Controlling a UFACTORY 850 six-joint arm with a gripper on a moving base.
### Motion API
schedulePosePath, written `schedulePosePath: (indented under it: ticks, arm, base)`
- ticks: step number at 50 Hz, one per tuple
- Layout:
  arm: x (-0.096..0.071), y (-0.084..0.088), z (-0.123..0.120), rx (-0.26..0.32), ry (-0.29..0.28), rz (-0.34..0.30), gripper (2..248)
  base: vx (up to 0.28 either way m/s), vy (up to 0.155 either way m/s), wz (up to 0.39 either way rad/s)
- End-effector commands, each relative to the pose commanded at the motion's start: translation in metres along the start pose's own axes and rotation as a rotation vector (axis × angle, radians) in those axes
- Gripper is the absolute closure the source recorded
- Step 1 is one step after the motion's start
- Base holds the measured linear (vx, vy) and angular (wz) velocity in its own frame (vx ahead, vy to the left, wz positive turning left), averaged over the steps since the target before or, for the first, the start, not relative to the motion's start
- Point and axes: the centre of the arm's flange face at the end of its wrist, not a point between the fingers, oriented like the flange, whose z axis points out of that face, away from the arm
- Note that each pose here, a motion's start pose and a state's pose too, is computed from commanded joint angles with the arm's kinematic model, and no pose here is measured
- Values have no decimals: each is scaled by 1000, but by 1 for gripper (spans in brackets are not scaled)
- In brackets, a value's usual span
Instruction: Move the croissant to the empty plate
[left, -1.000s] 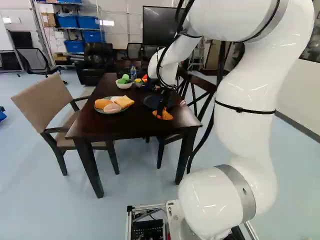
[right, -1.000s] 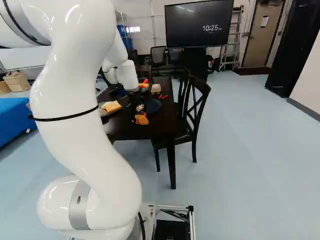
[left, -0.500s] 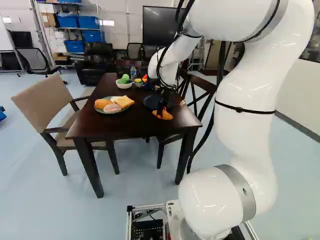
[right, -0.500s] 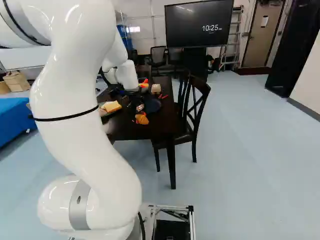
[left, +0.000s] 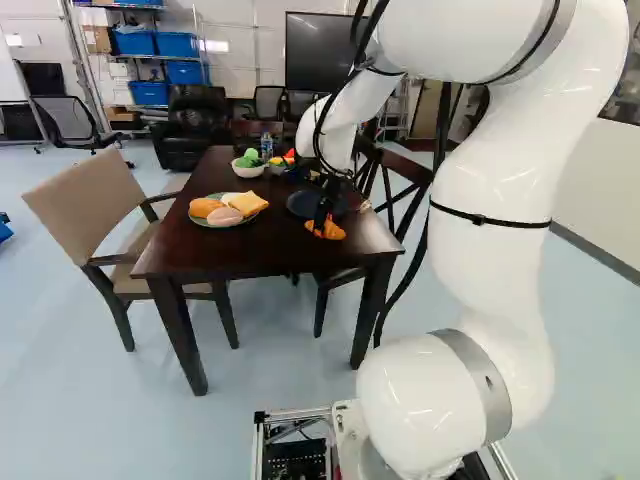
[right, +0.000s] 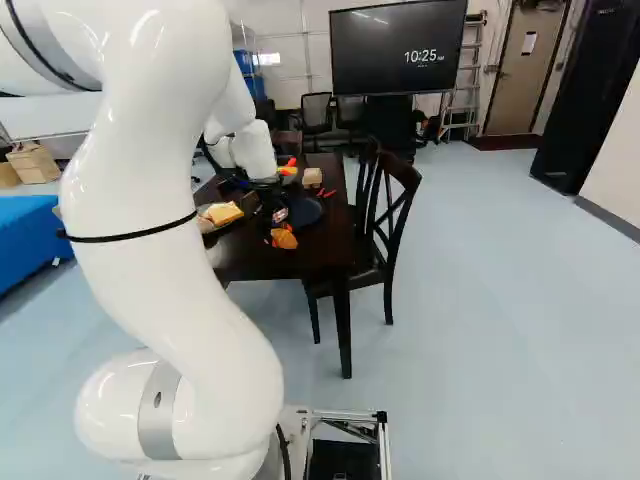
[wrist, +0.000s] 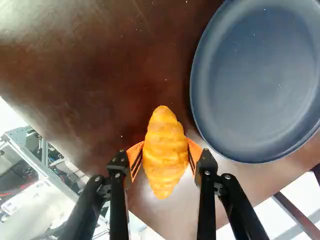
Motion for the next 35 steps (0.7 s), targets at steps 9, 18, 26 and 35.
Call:
schedulePosePath:
  ticks: [9, 18, 26, 35]
  arm:
    - [0, 0, 0, 0, 0, 0, 121]
    - [0, 0, 0, 0, 0, 0, 117]
    - [0, 0, 0, 0, 0, 0, 118]
    - [0, 0, 0, 0, 0, 0, 118]
  base:
    - [0, 0, 0]
    - [0, 0, 0]
    - [0, 0, 0]
    - [0, 0, 0]
